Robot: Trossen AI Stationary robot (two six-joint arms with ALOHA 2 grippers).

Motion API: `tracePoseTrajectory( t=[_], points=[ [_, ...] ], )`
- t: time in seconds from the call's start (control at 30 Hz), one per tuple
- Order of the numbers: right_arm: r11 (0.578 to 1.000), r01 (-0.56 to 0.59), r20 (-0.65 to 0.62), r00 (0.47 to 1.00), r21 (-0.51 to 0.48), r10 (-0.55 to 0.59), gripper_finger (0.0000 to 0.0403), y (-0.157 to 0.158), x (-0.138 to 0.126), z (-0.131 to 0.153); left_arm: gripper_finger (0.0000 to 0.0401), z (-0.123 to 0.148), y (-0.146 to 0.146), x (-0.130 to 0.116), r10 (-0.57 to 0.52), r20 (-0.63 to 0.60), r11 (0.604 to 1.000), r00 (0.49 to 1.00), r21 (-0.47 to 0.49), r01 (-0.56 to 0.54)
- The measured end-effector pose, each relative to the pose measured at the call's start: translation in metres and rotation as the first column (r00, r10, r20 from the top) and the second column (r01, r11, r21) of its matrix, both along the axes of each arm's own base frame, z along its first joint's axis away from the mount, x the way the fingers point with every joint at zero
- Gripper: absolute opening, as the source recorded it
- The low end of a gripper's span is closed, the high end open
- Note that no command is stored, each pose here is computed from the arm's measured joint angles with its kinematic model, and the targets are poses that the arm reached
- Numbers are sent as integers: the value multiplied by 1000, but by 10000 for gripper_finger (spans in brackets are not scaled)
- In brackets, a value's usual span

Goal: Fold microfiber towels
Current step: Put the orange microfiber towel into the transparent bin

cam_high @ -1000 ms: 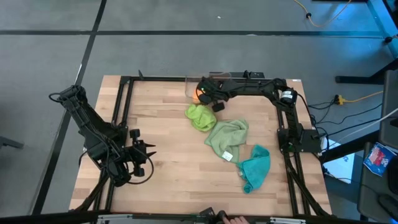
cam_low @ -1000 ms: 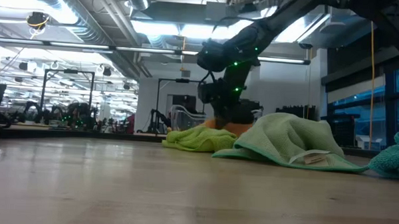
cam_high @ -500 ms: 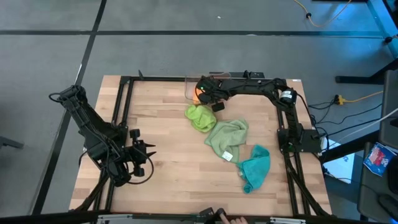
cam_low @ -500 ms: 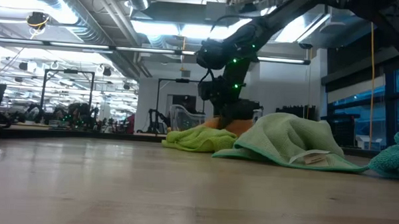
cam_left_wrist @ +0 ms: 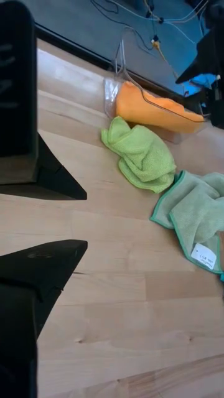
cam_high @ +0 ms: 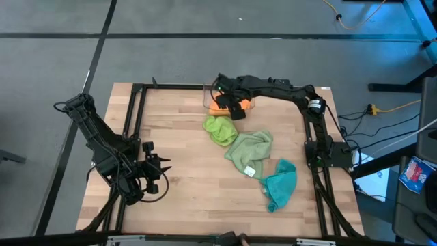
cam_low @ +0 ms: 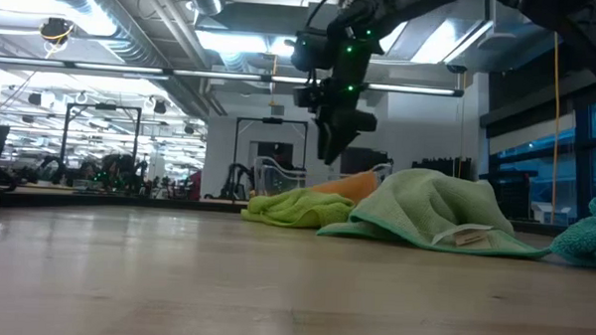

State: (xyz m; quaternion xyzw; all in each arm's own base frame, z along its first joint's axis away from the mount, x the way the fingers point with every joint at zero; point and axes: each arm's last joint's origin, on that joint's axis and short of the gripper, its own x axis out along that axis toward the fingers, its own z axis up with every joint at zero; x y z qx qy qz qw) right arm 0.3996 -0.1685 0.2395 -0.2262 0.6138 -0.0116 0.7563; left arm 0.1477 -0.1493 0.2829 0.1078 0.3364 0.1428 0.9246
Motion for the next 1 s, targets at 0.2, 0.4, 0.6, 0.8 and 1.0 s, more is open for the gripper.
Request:
tracePoseTrajectory(
  t=[0.2, 0.4, 0.6, 0.8, 1.0],
  points=[
    [999, 42, 58, 997, -10, -41, 190, -7, 2, 2, 105, 0, 0, 0, 0, 1, 1000, 1000, -1, 0],
    [967, 196, 214, 950, 163, -229, 190, -52, -13, 5, 105, 0, 0, 0, 2, 2, 1000, 1000, -3, -2],
    [806, 474, 210, 800, 353, -562, 174, -74, -25, 0, 105, 0, 1, 1, 10, 3, 1000, 1000, 3, -10],
    [626, 567, 160, 660, 535, -734, 140, -70, -22, -1, 105, 0, 8, 7, 51, 0, 999, 999, 12, -51],
    [531, 655, 58, 599, 537, -798, 102, -73, -17, -29, 105, -1, 16, 12, 94, -11, 995, 996, 27, -94]
  ],
)
